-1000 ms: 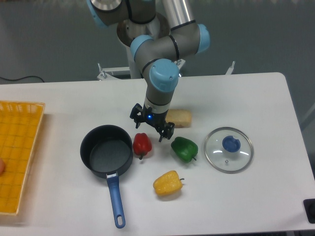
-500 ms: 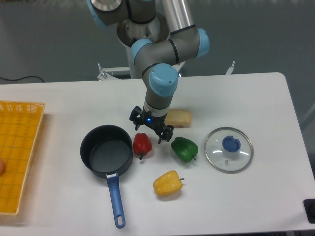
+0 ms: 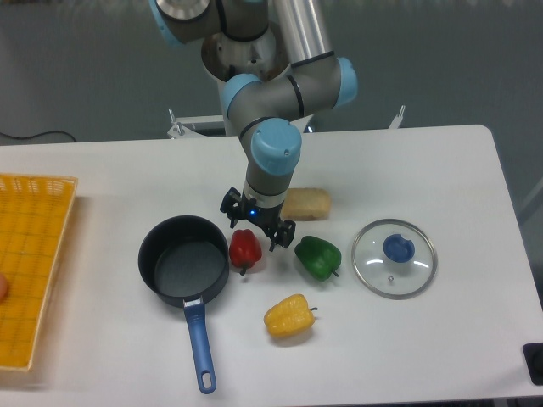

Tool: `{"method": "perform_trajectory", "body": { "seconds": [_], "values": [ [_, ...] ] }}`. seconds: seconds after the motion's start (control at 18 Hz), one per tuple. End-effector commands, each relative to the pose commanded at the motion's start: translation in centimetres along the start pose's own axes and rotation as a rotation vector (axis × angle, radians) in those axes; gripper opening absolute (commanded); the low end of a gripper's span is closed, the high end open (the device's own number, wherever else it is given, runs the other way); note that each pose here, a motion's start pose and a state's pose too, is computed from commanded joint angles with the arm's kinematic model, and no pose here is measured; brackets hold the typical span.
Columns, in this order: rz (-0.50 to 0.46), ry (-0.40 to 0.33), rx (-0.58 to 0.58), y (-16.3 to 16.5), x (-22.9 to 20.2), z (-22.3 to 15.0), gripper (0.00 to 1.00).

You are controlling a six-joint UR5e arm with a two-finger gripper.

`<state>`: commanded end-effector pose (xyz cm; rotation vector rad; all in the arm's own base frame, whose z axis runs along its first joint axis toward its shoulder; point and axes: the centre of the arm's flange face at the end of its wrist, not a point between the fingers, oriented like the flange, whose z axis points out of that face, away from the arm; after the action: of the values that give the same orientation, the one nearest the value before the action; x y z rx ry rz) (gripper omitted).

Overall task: Pick up the red pepper
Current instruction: 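Position the open gripper above the red pepper, then lower the gripper around the red pepper and close on it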

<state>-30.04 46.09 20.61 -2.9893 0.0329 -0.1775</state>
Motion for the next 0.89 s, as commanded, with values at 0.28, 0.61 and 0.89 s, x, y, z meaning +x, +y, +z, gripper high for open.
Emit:
{"method": "perform_trajectory", "body": {
  "seconds": [0.28,0.61,0.89],
  "values": [
    [-0.001,0.004,-0.006,-0.6,0.3,0.5,1.00],
    [-0.001,0.001,-0.005,-0.6,0.2,1.0,1.00],
    [-0.001,-0.002,-0.016,-0.5,0.0,1.3,1.00]
  ]
}}
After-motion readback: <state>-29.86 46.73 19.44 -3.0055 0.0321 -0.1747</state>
